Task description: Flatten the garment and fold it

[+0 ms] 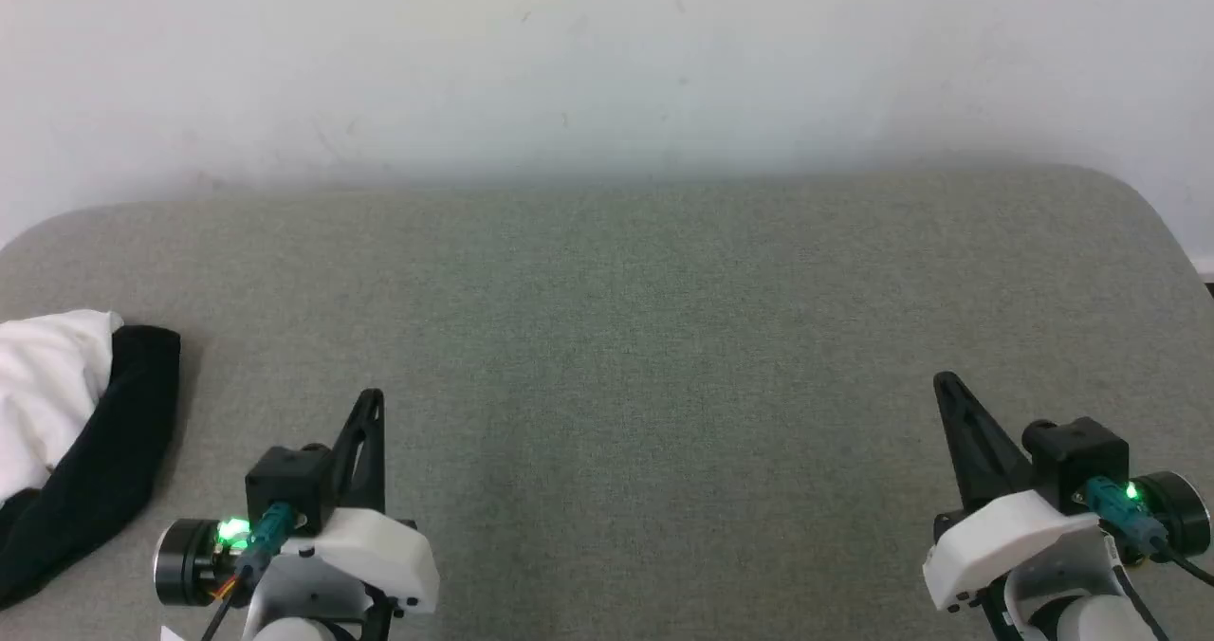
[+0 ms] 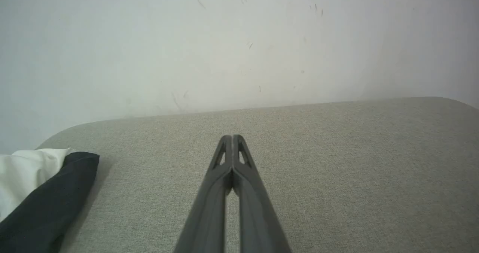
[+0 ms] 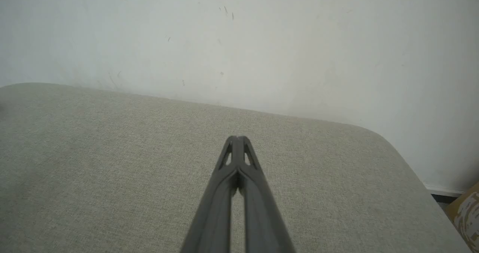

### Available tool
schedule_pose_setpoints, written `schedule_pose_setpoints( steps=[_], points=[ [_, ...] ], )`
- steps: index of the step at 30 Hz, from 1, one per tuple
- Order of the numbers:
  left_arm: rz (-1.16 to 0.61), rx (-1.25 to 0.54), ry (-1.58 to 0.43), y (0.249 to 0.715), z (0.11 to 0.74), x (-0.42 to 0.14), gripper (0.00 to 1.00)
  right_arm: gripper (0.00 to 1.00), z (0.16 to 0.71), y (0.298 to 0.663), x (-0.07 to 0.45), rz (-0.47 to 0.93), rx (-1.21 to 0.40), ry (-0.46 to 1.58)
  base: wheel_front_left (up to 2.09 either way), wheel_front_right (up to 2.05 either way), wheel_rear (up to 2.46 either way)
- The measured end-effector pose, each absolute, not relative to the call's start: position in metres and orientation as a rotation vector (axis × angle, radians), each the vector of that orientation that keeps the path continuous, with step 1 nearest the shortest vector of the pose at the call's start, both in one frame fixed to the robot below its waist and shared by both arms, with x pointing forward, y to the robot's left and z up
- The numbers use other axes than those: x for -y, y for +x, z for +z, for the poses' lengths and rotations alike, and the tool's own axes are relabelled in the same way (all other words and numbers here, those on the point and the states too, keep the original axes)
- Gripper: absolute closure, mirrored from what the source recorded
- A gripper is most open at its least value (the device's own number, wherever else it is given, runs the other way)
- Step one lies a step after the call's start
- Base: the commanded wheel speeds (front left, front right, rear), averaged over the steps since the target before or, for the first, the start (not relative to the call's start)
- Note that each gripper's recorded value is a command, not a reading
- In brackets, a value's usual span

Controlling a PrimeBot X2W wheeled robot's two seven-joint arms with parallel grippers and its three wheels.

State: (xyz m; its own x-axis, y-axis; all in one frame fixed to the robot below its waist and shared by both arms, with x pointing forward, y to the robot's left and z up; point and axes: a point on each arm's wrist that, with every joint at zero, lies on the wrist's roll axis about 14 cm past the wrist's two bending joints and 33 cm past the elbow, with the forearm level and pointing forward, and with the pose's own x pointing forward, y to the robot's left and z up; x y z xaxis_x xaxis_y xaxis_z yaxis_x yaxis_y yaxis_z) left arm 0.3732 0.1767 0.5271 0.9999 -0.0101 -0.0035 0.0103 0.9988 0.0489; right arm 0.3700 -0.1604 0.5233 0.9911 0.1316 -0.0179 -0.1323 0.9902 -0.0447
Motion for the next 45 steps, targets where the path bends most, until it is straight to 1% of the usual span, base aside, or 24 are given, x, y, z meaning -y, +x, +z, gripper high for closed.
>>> schedule_pose_setpoints(
  steps=[21,22,37,45],
  points=[
    [-0.01,-0.003,0.049,0.373,0.527,-0.177,1.0,1.0,0.523,0.37,0.16,0.132,-0.015,-0.046,0.0,0.0,0.0],
    [-0.011,-0.004,0.049,0.373,0.527,-0.177,0.0,0.0,0.523,0.37,0.16,0.132,-0.015,-0.046,0.0,0.0,0.0],
    [-0.006,-0.002,0.048,0.371,0.525,-0.177,0.0,0.0,0.523,0.371,0.159,0.139,-0.011,-0.045,0.0,0.0,0.0],
    [0.027,0.003,0.041,0.367,0.524,-0.184,0.0,0.0,0.523,0.374,0.151,0.163,0.001,-0.042,0.0,0.0,0.0]
  ],
)
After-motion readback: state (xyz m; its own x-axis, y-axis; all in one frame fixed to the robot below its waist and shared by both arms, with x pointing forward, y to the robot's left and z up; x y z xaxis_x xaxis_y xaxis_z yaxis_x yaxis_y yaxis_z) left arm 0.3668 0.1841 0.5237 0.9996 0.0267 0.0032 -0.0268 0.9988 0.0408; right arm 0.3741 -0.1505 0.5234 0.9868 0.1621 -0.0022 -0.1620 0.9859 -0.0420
